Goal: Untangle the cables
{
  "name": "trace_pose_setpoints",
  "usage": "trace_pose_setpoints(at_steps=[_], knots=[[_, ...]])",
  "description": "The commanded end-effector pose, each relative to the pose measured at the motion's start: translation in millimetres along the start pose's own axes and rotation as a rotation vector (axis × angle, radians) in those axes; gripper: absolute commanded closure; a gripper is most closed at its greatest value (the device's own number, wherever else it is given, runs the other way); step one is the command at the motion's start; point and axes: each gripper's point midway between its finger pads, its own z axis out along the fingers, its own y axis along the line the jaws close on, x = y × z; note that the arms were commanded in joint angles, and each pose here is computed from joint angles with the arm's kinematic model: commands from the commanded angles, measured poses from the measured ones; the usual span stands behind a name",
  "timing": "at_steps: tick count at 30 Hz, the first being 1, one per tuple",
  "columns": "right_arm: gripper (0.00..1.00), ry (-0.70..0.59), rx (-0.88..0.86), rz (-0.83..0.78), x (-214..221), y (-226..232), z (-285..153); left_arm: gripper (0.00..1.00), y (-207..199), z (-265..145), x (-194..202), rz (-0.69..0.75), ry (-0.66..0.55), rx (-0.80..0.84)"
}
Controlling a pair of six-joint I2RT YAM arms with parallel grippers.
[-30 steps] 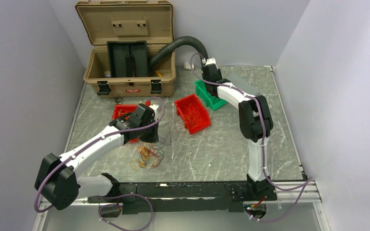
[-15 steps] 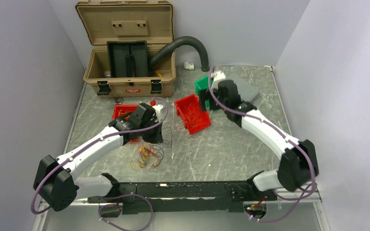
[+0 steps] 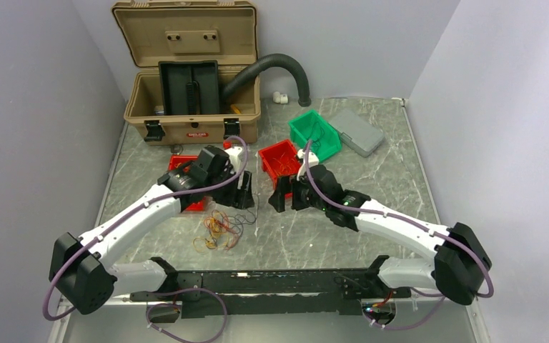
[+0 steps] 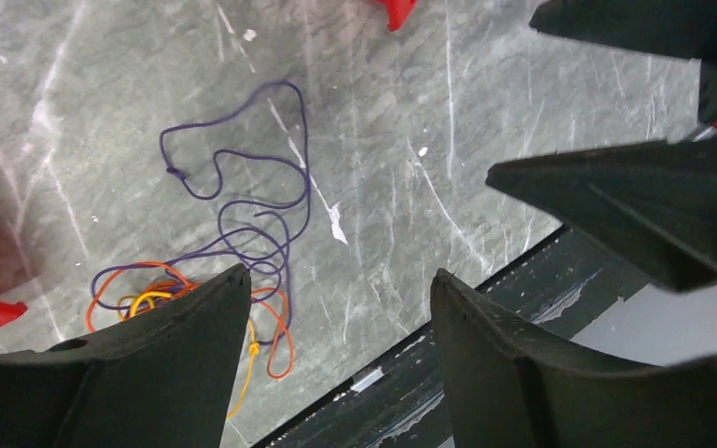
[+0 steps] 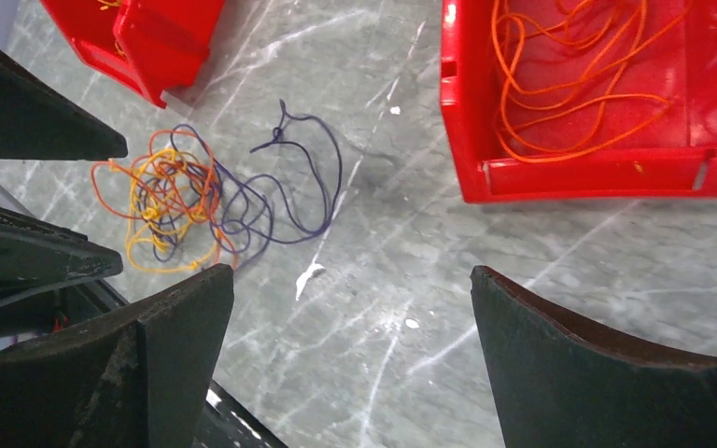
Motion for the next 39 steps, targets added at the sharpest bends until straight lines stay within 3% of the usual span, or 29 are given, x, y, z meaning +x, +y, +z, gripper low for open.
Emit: trace_pose_setpoints(at_steps=[1, 6, 13, 28, 30, 32, 35, 36, 39], knots=[[0.0, -0.082, -0.016, 0.077, -25, 27, 15, 0.25, 12, -17, -13, -0.064, -0.058, -0.012], [0.0, -0.013, -0.003, 0.027, -14, 48, 47, 0.21, 44, -27, -10, -0.14, -0.075, -0.078], [0.0, 0.056, -0.059, -0.035, 0, 70, 88, 0.09, 74, -37, 4, -0.232, -0.102, -0.119], [0.04, 0.201, 0.131, -0.218, 50, 69, 137, 0.11, 95, -30, 24, -0.273, -0.016, -0.141], [0.11, 0.216, 0.184, -0.248, 53, 64, 141, 0.13, 94, -27, 25, -0.274, -0.006, -0.127], [0.31, 0.225, 0.221, -0.273, 56, 61, 144, 0.15, 94, -25, 26, -0.272, 0.001, -0.122], [0.89, 0.202, 0.236, -0.262, 52, 61, 144, 0.18, 92, -22, 27, -0.27, 0.017, -0.104], [1.0, 0.188, 0.238, -0.252, 49, 61, 141, 0.19, 92, -21, 27, -0.27, 0.022, -0.099], [1.0, 0.154, 0.241, -0.241, 40, 61, 133, 0.2, 90, -20, 28, -0.27, 0.031, -0.088]])
